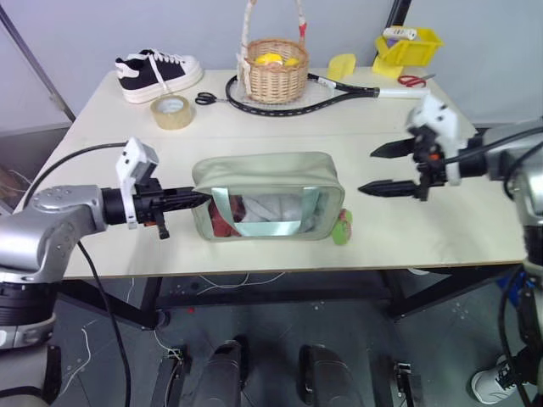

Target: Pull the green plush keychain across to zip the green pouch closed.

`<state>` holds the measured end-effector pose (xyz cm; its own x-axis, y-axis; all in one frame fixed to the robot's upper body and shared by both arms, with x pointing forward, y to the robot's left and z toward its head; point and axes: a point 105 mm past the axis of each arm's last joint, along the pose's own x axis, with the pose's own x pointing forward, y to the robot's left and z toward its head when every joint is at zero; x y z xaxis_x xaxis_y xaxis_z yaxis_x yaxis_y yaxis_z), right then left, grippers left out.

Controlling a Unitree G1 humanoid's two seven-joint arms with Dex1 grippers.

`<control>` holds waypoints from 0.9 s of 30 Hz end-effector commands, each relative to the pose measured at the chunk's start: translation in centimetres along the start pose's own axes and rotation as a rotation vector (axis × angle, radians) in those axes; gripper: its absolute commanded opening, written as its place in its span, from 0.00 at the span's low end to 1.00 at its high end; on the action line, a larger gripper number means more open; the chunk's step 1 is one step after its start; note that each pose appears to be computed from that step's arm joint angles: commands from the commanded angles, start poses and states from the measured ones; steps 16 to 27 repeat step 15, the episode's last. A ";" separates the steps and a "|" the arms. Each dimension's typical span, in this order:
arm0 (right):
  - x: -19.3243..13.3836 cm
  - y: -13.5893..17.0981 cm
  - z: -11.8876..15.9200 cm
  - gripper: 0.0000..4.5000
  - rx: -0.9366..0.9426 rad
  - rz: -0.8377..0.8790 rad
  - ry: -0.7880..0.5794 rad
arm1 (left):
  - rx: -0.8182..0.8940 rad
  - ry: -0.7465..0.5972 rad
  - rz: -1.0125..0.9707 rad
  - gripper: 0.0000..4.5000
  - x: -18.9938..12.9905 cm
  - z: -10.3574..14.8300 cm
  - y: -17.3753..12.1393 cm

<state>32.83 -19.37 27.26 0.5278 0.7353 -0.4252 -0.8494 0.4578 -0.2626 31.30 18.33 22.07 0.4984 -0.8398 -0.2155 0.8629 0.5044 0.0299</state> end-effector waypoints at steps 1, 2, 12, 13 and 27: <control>-2.0 0.0 2.3 1.00 -0.040 -0.031 -0.089 | 0.060 -0.051 -0.039 0.42 -1.8 3.0 -0.8; -2.1 0.1 2.4 1.00 -0.042 -0.032 -0.089 | 0.065 -0.054 -0.051 0.53 -2.1 3.3 -1.1; -1.9 1.1 2.3 1.00 -0.061 -0.028 -0.112 | 0.143 -0.052 0.063 0.98 -6.1 5.3 0.2; -1.8 1.3 2.2 1.00 -0.060 -0.026 -0.115 | 0.144 -0.043 0.065 0.98 -6.2 5.2 0.2; -1.7 1.5 2.0 1.00 -0.074 -0.035 -0.123 | 0.146 -0.032 0.068 0.98 -6.3 5.1 0.3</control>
